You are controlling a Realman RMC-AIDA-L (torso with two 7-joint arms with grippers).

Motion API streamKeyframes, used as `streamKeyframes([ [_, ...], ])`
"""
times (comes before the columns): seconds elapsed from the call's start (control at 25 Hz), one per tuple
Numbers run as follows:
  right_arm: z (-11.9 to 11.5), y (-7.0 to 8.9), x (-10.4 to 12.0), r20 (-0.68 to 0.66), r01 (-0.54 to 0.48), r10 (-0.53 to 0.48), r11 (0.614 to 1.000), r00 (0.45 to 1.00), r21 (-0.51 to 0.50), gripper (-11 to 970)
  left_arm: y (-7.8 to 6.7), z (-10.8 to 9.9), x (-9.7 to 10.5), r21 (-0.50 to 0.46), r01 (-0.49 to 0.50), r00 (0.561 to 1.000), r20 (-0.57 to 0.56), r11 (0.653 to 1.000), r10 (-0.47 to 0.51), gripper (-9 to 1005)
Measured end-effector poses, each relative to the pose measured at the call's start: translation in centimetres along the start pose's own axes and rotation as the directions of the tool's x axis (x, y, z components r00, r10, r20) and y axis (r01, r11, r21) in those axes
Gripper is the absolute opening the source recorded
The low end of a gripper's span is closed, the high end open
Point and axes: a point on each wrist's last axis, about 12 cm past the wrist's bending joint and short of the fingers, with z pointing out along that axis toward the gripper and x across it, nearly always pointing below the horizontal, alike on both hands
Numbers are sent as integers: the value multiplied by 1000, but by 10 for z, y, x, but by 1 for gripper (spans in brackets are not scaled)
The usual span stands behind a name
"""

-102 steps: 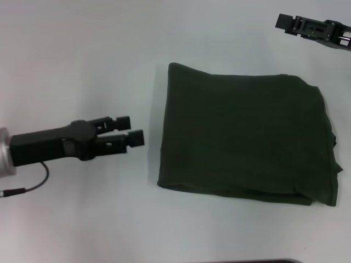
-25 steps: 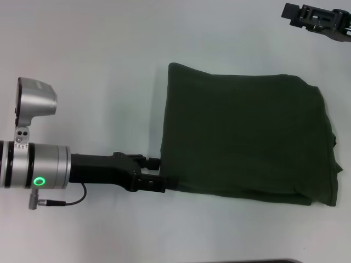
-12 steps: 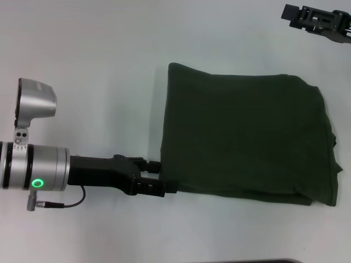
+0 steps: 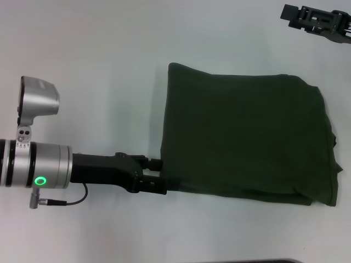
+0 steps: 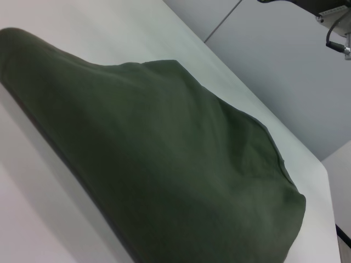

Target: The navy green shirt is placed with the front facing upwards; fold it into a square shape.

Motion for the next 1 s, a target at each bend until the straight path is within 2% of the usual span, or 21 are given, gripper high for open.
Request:
streamKeyframes([
  [0.16,0,0,0,0,-3,3,1000,1000,0,781,0,1,0,0,5,1000,3,1000,-5,873],
  [0.36,0,0,0,0,-3,3,1000,1000,0,781,-1,3,-1,11,16,1000,0,1000,-16,716],
  [0.8,-2,-1,0,3,-7,7,1000,1000,4,780,2,6,-2,-14,30,1000,2,999,-30,515],
  [1.0,-3,-1,1,5,-10,10,1000,1000,3,780,7,6,-2,-54,54,998,11,997,-54,504],
])
